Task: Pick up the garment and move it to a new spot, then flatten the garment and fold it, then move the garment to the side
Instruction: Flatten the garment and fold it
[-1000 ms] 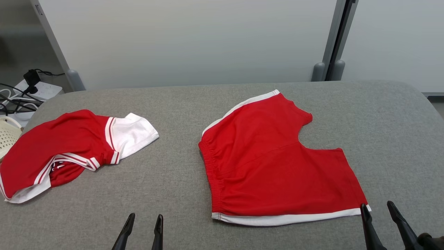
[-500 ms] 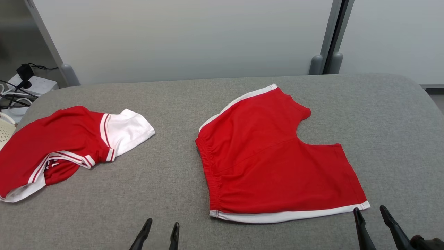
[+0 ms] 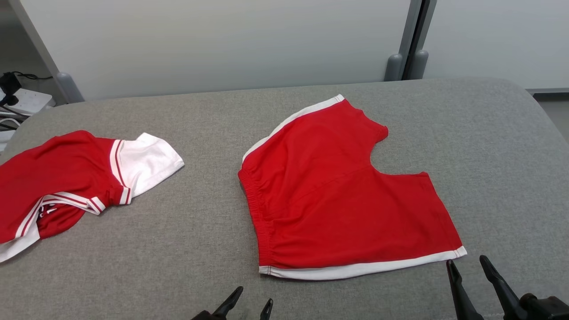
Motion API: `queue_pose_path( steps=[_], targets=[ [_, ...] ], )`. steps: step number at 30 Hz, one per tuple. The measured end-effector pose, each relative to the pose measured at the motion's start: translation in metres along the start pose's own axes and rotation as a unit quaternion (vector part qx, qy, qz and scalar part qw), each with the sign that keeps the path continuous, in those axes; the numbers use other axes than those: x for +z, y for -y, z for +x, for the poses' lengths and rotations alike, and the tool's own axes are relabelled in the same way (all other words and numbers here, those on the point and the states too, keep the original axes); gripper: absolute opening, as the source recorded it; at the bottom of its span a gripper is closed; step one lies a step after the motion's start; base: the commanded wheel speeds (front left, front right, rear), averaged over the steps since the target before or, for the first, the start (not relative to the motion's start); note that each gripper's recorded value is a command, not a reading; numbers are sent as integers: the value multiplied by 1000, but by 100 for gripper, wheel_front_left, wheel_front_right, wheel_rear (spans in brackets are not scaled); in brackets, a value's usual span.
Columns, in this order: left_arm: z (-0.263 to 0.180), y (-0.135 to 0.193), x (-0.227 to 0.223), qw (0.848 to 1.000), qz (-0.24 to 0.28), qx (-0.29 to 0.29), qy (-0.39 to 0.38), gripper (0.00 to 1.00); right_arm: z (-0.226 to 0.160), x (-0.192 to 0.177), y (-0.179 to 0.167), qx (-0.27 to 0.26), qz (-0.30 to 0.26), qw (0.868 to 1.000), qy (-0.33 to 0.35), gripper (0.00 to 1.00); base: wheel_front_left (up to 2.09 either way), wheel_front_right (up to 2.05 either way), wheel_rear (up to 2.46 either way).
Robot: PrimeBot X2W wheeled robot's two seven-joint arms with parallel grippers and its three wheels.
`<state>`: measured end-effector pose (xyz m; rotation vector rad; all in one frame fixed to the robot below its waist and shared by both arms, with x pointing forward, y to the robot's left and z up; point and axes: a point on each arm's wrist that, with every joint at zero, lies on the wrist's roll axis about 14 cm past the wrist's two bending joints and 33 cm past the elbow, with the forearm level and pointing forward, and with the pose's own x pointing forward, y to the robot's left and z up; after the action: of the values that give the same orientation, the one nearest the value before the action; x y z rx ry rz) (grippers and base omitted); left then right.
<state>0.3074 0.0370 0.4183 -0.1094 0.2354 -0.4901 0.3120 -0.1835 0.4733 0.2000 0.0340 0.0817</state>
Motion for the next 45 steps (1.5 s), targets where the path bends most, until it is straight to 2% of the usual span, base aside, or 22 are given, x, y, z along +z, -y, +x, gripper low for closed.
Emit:
queue_pose_path(
  steps=[11,17,27,28,29,30,31,33,34,40,45],
  targets=[
    [41,-1,-1,999,24,-24,-21,100,9,-1,9,-9,-6,1000,-6,100,0,0,0],
    [40,-1,-28,997,26,-29,-67,100,10,2,15,-17,-10,1000,-3,100,0,0,0],
    [50,-5,-23,997,35,-23,-63,100,9,5,19,-21,-13,1000,0,100,0,0,0],
    [51,-4,-23,997,35,-25,-63,94,8,5,20,-22,-14,1000,0,100,0,0,0],
    [51,-4,-23,997,35,-25,-63,75,7,5,20,-23,-14,1000,0,100,0,0,0],
    [51,-3,-23,997,36,-27,-63,51,7,5,21,-23,-15,1000,0,100,0,0,0],
    [52,-3,-23,997,37,-28,-63,51,6,6,22,-24,-16,1000,1,100,0,0,0],
    [52,-2,-23,997,37,-29,-63,4,6,6,22,-24,-16,1000,1,100,0,0,0],
    [51,-2,-24,997,38,-30,-65,0,5,6,22,-25,-17,1000,2,100,0,0,0],
    [51,-2,-27,996,39,-29,-71,0,4,6,22,-23,-16,1000,0,100,0,0,0],
    [51,-8,-25,997,37,-21,-69,0,3,-10,29,-38,14,999,-22,100,0,0,0]
  ],
)
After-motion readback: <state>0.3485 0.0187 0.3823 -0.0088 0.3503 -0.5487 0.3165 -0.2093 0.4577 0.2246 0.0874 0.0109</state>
